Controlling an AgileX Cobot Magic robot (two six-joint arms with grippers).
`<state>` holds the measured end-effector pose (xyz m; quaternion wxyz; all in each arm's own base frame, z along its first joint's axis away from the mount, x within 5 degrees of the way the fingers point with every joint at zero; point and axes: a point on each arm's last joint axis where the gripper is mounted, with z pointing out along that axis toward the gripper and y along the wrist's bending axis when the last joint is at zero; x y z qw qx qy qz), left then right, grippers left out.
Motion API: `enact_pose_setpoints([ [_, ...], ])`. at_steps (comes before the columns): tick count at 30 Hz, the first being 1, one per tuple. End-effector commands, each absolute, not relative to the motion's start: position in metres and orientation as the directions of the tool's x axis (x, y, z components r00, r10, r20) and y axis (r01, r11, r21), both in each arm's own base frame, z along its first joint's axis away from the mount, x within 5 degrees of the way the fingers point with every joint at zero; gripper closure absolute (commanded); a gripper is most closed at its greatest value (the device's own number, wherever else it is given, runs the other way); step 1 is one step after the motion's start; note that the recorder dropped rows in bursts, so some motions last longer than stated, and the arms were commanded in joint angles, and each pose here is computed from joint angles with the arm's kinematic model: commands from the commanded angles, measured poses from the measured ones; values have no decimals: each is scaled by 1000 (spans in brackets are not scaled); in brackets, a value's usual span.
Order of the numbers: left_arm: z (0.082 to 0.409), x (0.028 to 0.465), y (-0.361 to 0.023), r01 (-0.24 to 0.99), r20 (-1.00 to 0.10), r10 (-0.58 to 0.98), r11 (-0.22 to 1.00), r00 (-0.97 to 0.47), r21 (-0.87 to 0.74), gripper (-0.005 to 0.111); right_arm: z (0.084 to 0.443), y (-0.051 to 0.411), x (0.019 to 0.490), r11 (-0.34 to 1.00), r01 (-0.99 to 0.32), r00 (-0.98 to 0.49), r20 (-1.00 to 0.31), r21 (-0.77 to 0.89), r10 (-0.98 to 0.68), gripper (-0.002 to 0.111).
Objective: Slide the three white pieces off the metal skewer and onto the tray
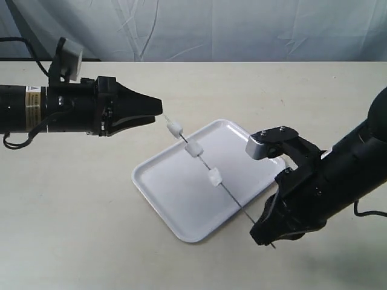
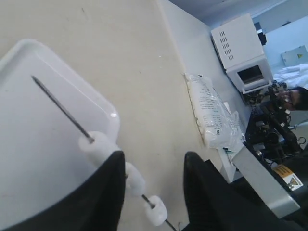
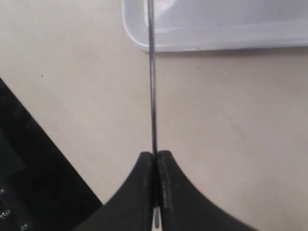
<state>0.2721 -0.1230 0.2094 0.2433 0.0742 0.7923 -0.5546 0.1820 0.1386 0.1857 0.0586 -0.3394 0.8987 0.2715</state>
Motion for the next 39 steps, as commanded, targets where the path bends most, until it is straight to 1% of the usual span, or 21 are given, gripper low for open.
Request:
enact_pose_setpoints([
  [1, 209, 269, -134, 408, -479, -146, 349, -866, -844, 68, 190, 141, 182, 600, -644, -762, -330, 476, -557, 109],
  [4, 205, 271, -131, 381, -471, -147, 404, -870, -831, 65, 190, 141, 183, 603, -639, -767, -332, 478, -549, 109],
  [7, 201, 273, -130, 359, -464, -155, 442, -872, -822, 55, 190, 142, 184, 612, -633, -773, -344, 474, -533, 109],
  [9, 201, 272, -129, 353, -459, -152, 447, -875, -822, 50, 191, 142, 186, 619, -628, -778, -353, 472, -520, 109],
  [13, 197, 274, -130, 331, -441, -169, 445, -881, -832, 50, 193, 145, 186, 618, -605, -796, -363, 502, -484, 109],
  [15, 192, 278, -130, 299, -413, -193, 436, -890, -849, 50, 193, 145, 186, 616, -607, -795, -365, 502, -485, 109],
  [16, 189, 279, -131, 288, -396, -203, 416, -895, -863, 50, 193, 145, 186, 615, -604, -797, -364, 506, -482, 109],
  [20, 185, 284, -136, 288, -356, -254, 270, -899, -919, 50, 194, 146, 186, 607, -602, -798, -365, 519, -480, 109],
  [22, 182, 286, -137, 288, -350, -271, 243, -897, -926, 50, 194, 147, 185, 599, -600, -799, -363, 531, -479, 109],
  [26, 179, 287, -137, 310, -372, -274, 244, -887, -919, 50, 195, 147, 184, 590, -605, -795, -362, 535, -486, 109],
  [28, 181, 288, -137, 333, -388, -282, 224, -877, -916, 50, 195, 147, 184, 590, -605, -795, -362, 535, -486, 109],
  [33, 183, 289, -136, 327, -380, -308, 211, -872, -921, 50, 196, 148, 184, 580, -603, -796, -366, 548, -481, 109],
  [39, 181, 287, -137, 320, -373, -283, 218, -883, -922, 50, 196, 149, 184, 576, -599, -799, -370, 556, -473, 109],
])
